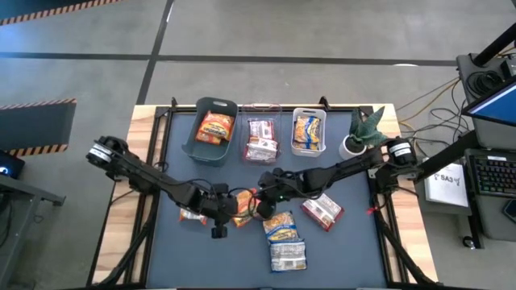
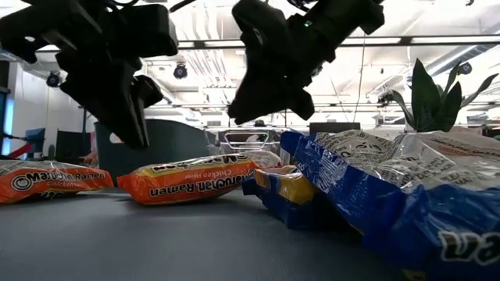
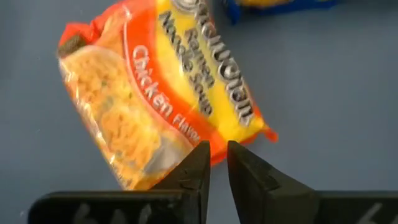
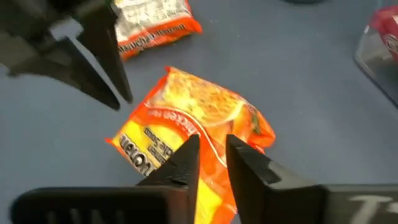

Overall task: Sort Maruchan noodles
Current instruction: Put the orange noodle pack into the dark green bin

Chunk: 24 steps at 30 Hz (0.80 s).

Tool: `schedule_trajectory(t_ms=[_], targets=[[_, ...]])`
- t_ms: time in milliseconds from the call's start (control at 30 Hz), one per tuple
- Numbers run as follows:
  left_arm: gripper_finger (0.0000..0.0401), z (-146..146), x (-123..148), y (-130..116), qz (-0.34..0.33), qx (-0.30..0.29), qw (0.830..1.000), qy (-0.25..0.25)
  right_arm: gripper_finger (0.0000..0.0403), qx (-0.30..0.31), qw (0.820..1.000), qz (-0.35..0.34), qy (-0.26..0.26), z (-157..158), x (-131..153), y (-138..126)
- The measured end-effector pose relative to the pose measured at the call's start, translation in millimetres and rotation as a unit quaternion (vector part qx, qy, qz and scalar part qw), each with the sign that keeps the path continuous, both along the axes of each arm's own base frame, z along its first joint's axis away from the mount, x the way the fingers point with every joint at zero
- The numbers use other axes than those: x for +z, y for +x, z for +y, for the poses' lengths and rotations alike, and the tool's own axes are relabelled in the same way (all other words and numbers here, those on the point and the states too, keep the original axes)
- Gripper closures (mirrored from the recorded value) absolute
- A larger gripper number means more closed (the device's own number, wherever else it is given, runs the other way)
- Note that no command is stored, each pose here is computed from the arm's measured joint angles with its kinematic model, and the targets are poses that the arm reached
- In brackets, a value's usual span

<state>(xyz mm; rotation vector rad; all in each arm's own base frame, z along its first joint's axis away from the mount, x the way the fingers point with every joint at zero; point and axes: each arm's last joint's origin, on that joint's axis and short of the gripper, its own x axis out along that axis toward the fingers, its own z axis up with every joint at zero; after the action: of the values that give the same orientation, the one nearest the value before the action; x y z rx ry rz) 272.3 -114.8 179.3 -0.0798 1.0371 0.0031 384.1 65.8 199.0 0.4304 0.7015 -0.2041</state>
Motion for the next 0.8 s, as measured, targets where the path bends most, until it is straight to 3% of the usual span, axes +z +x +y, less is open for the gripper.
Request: schedule_trajectory(t_ms=[467, 800], targets=[[0.0365, 3.8, -35.3, -13.4, -0.049, 0.032, 0.997, -0.047, 0.0136, -0.023, 0.998, 0.028, 0.052, 0.5, -14.6, -4.4], [0.0365, 7.1, -50.0, -23.2, -0.062, 0.059, 0.993, -0.076, 0.0064, -0.03, 0.996, 0.029, 0.078, -1.6, -33.7, 8.1]])
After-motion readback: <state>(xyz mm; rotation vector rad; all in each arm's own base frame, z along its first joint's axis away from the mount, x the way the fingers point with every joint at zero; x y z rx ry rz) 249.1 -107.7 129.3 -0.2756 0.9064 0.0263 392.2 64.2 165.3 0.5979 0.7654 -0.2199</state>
